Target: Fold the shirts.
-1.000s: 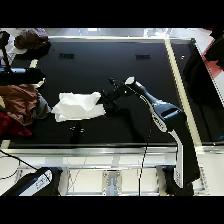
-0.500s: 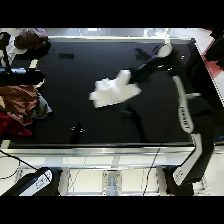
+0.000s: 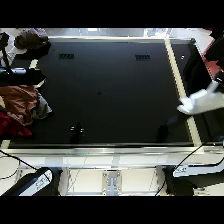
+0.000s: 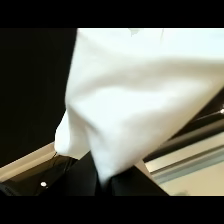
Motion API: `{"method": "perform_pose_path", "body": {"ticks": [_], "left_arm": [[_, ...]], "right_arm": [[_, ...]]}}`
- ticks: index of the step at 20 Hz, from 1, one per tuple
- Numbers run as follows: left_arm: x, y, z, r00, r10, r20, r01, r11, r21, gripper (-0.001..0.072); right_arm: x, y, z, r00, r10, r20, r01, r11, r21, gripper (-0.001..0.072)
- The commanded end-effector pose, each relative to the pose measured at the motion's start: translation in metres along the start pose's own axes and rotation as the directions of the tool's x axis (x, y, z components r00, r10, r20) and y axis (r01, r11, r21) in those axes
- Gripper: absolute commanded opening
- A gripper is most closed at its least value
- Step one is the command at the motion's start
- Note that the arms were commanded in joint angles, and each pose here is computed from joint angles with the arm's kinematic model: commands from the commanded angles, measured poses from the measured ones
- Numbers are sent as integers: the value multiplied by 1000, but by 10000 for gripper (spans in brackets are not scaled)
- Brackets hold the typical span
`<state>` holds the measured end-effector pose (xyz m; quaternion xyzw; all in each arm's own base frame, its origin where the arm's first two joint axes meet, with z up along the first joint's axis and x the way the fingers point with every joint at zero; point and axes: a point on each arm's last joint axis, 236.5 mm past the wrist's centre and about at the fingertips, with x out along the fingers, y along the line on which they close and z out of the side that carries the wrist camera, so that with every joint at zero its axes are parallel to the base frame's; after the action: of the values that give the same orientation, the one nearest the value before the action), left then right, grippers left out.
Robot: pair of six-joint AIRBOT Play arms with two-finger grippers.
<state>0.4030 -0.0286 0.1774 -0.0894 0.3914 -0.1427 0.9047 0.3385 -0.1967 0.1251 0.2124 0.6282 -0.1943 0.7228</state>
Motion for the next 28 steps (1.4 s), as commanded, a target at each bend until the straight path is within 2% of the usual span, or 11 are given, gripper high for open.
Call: {"method": "perform_pose_path", "body": {"ticks": [1, 6, 7, 9, 10, 13, 16, 19, 21, 24, 28], "left_arm": [[0, 0, 0, 1000, 0, -1, 0, 1000, -8, 10], [0, 0, 0, 1000, 0, -1, 0, 999, -53, 10], [0, 0, 0, 1000, 0, -1, 0, 998, -58, 10], [0, 0, 0, 1000, 0, -1, 0, 998, -57, 10], [0, 0, 0, 1000, 0, -1, 0, 998, -57, 10], [0, 0, 0, 1000, 0, -1, 0, 998, -56, 10], [0, 0, 0, 1000, 1, -1, -1, 998, -57, 10], [0, 0, 0, 1000, 0, -1, 0, 998, -56, 10], [0, 0, 0, 1000, 0, -1, 0, 998, -57, 11], [0, 0, 0, 1000, 0, -1, 0, 998, -57, 11], [0, 0, 0, 1000, 0, -1, -1, 998, -57, 11]], "right_arm": [[15, -80, -33, 994, -38, -107, 59, 978, 200, 12], [72, -112, -96, 939, 26, -342, 82, 951, 298, 19], [80, -113, -106, 926, 40, -376, 84, 947, 309, 104], [81, -115, -112, 920, 51, -388, 83, 943, 322, 432], [75, -114, -109, 930, 44, -366, 81, 944, 321, 458], [34, -112, -79, 979, 18, -202, 52, 940, 337, 457], [-30, -68, -22, 984, 144, 105, -166, 952, 255, 452], [-98, 35, 18, 845, 423, 327, -437, 899, -33, 450], [-117, 119, 5, 763, 593, 258, -525, 801, -288, 450], [-106, 219, -31, 776, 616, 137, -469, 708, -529, 451], [-92, 315, -70, 793, 596, 126, -340, 605, -720, 451]]}}
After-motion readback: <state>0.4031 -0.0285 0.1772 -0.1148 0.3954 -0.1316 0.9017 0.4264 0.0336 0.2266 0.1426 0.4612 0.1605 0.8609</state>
